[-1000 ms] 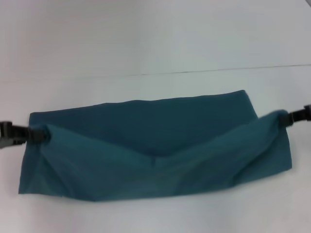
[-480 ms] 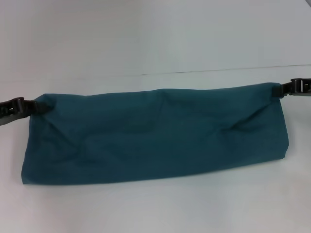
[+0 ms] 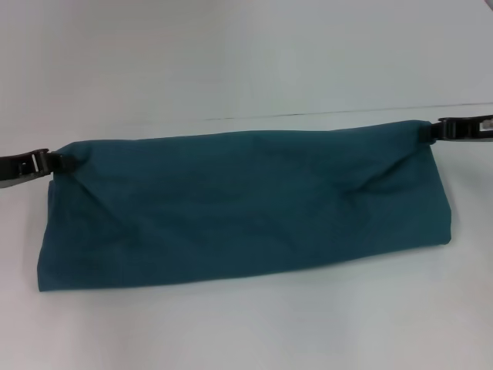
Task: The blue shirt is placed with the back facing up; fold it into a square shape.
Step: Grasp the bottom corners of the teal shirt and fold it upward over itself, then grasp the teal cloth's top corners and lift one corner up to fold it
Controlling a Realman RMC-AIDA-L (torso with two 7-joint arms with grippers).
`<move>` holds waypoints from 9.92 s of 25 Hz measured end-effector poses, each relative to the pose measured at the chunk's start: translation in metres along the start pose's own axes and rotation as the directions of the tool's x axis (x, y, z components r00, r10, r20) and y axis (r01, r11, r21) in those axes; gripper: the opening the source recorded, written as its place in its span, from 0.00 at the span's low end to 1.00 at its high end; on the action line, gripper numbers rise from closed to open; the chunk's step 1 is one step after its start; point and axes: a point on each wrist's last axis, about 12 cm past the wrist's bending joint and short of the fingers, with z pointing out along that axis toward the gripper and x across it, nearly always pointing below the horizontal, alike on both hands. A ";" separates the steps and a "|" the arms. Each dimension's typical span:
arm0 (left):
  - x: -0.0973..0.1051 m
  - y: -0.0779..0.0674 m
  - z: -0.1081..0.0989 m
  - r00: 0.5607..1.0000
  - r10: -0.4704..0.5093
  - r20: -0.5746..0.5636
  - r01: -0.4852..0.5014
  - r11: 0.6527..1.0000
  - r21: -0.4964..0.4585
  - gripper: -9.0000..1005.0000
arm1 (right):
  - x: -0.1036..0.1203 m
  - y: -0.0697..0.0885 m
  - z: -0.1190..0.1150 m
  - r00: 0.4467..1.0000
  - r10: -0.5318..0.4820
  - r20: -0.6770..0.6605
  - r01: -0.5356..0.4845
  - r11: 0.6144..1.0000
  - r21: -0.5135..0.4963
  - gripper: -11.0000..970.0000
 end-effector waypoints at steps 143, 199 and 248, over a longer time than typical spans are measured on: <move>0.034 0.002 0.004 0.886 -0.387 -0.256 0.302 0.900 -0.314 0.92 | 0.008 0.044 0.024 0.961 -0.255 -0.107 0.261 0.965 0.042 0.93; 0.024 -0.018 0.020 0.937 -0.107 -0.333 0.051 0.984 -0.173 0.12 | 0.045 0.020 -0.010 0.941 0.014 -0.337 0.053 0.981 0.188 0.91; 0.021 -0.020 0.021 0.936 -0.090 -0.339 0.032 0.984 -0.174 0.12 | 0.058 0.024 0.028 0.952 0.066 -0.300 -0.023 0.989 0.144 0.48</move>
